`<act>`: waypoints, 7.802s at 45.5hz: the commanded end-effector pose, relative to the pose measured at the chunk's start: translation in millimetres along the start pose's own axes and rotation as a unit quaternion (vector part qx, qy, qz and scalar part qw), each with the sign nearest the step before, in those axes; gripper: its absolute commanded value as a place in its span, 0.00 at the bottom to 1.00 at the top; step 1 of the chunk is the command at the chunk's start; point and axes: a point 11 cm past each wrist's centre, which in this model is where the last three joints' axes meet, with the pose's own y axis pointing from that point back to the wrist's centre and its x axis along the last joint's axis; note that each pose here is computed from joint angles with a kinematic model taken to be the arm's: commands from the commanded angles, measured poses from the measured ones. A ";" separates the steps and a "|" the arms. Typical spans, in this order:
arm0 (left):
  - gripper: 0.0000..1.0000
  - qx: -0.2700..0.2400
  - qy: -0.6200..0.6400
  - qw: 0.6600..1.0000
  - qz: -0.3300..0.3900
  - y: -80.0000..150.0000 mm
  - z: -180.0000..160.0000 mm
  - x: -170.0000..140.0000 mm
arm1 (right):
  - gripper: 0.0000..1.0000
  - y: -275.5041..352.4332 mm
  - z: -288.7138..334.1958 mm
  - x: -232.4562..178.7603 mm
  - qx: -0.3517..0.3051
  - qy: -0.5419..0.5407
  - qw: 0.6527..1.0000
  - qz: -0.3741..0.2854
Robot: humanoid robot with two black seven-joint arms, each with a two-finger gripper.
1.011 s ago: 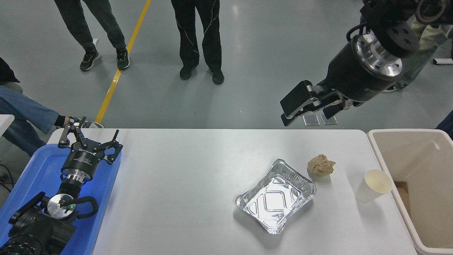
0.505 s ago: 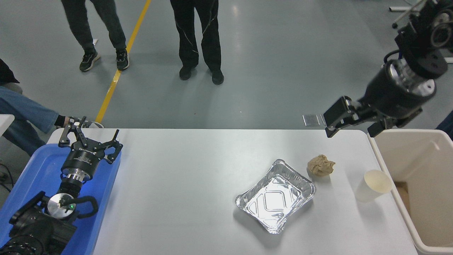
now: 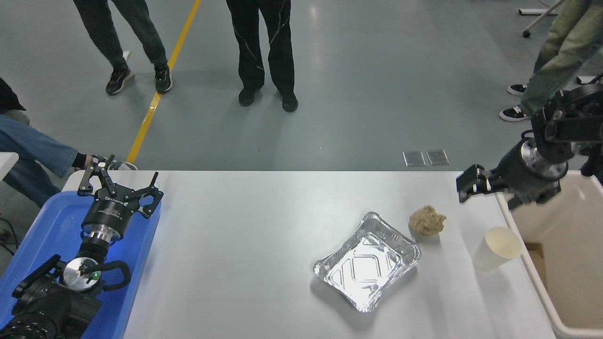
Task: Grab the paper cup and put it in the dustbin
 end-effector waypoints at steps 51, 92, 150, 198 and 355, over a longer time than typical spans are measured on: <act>0.99 -0.001 -0.001 1.000 0.000 0.1 0.7 0.1 | 1.00 -84.7 119.4 -48.8 -0.053 -0.084 0.995 0.025; 0.99 -0.001 -0.001 1.000 0.000 0.1 0.7 0.1 | 0.00 -128.1 97.9 -71.1 -0.018 -0.116 0.992 0.040; 0.99 0.000 -0.001 1.000 0.000 0.1 0.6 0.1 | 0.00 182.5 -15.6 -39.8 0.074 0.121 0.990 -0.016; 0.99 0.000 -0.001 1.000 0.000 0.1 0.6 0.1 | 0.00 189.6 -69.8 -8.8 0.124 0.130 0.984 0.000; 0.99 0.001 0.000 1.000 -0.001 -0.3 -0.4 -0.5 | 1.00 97.7 -108.9 -13.5 0.090 0.022 0.996 -0.014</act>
